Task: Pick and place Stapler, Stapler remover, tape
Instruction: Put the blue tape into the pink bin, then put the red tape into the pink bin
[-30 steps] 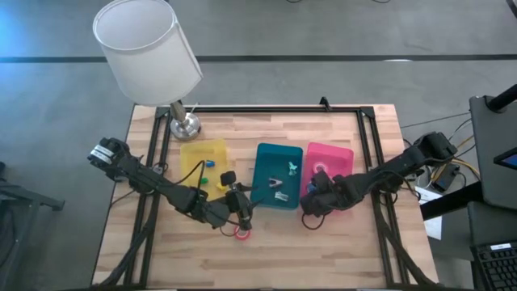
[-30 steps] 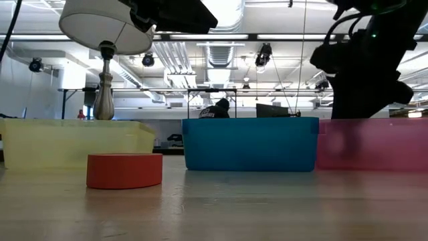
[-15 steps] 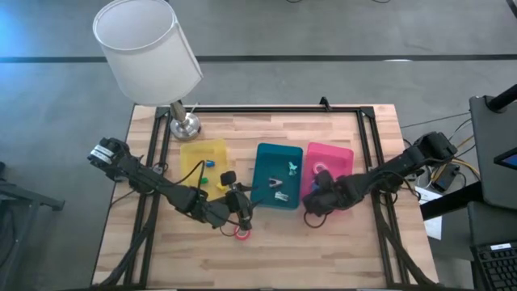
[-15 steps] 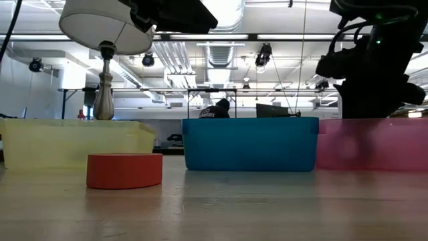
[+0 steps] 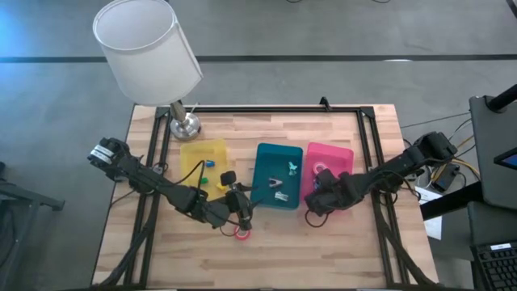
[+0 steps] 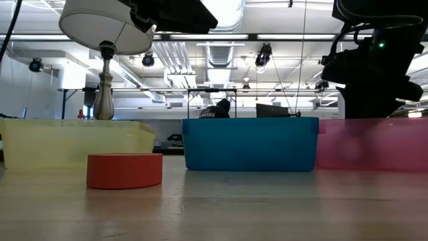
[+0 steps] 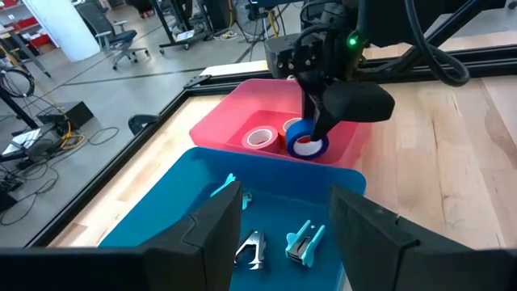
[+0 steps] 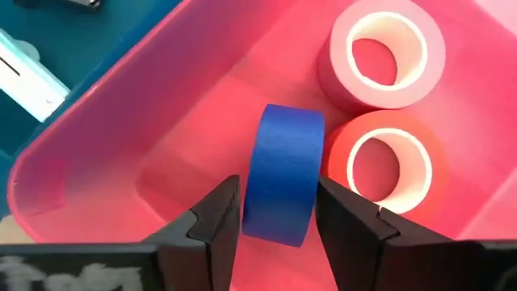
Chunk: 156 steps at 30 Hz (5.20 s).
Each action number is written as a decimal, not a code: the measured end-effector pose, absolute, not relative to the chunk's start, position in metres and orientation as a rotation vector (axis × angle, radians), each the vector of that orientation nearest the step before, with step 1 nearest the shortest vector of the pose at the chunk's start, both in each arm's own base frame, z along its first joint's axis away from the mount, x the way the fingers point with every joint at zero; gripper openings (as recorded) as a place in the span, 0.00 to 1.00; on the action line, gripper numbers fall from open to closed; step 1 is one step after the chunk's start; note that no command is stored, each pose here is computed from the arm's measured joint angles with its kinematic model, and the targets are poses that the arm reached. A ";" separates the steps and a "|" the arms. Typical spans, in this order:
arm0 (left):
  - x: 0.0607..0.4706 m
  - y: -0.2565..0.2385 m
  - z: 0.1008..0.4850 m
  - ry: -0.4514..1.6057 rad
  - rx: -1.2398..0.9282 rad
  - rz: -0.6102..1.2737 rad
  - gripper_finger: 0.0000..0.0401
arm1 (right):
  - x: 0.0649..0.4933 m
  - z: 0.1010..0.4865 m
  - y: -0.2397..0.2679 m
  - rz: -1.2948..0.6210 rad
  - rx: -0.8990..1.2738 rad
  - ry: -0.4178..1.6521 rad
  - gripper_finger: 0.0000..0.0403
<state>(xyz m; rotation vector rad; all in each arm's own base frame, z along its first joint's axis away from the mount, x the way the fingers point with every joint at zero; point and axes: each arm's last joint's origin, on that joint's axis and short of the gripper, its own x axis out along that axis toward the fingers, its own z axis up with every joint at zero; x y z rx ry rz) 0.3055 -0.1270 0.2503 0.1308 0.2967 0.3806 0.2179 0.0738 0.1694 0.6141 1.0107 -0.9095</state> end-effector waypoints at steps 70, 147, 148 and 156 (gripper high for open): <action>0.306 -0.130 0.246 0.350 0.099 0.230 0.46 | 0.226 0.170 0.073 -0.955 0.578 0.988 0.30; 0.302 -0.137 0.236 0.487 0.081 -0.049 0.46 | 0.245 0.185 0.073 -0.890 0.366 0.718 0.02; 0.300 -0.138 0.233 0.525 0.079 -0.106 0.46 | 0.247 0.190 0.075 -0.867 0.359 0.720 0.02; 0.282 -0.137 0.211 0.852 0.014 -0.225 0.46 | 0.269 0.233 0.096 -0.705 0.327 0.649 0.02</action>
